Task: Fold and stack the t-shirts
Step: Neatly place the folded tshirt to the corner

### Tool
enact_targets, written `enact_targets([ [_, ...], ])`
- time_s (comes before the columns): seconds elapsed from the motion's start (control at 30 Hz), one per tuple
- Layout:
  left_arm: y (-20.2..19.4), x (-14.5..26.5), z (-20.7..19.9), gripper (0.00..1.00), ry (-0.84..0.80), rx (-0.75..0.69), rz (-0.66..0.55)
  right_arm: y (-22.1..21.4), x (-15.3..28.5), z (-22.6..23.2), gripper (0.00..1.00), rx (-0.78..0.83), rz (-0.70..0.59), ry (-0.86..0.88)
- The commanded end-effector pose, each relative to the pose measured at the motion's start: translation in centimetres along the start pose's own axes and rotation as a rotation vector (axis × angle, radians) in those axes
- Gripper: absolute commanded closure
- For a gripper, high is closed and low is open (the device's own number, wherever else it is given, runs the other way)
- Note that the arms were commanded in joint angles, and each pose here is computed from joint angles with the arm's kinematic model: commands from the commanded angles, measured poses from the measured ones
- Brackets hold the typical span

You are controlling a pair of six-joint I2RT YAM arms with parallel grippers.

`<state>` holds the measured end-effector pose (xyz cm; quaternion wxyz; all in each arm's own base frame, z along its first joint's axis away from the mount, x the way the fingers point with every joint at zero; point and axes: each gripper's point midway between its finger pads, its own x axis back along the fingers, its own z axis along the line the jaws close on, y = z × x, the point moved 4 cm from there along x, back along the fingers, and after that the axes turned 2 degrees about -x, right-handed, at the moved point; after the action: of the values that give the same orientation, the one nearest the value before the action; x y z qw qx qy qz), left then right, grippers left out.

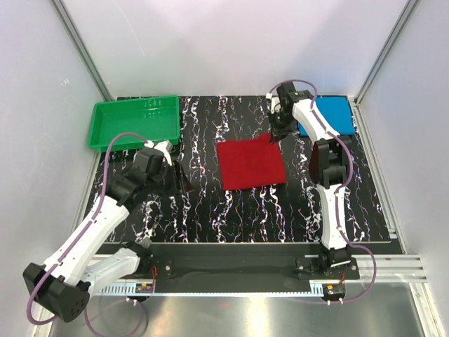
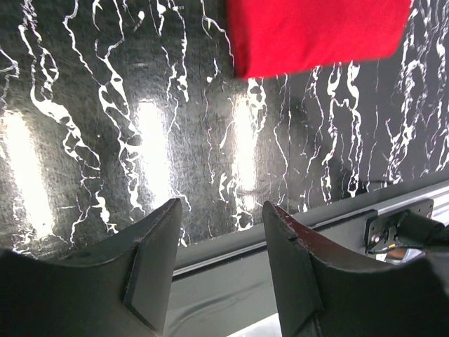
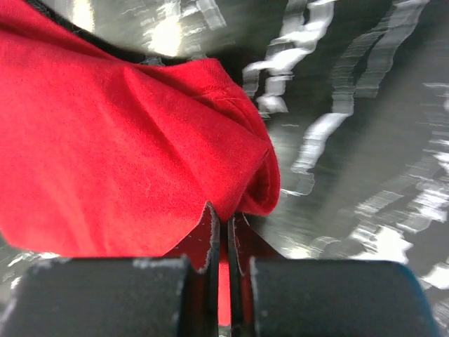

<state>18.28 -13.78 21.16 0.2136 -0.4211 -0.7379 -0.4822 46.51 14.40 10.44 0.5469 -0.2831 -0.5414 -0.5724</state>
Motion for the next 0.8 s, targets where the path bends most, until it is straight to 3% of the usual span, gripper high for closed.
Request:
enact_targets([
  [0.0,0.6,-0.6,-1.1,0.45,-0.067,-0.03,0.011,2.8,6.4,-1.9,1.0,0.091,-0.127,-0.253],
  [0.4,-0.2,-3.2,-0.9,0.47,-0.102,-0.139,0.103,9.0,13.0,-6.0,1.0,0.335,-0.318,-0.623],
  [0.77,-0.8,-4.9,-0.5,0.48,-0.116,-0.181,0.199,11.1,17.8,-9.6,1.0,0.332,-0.43,-0.783],
])
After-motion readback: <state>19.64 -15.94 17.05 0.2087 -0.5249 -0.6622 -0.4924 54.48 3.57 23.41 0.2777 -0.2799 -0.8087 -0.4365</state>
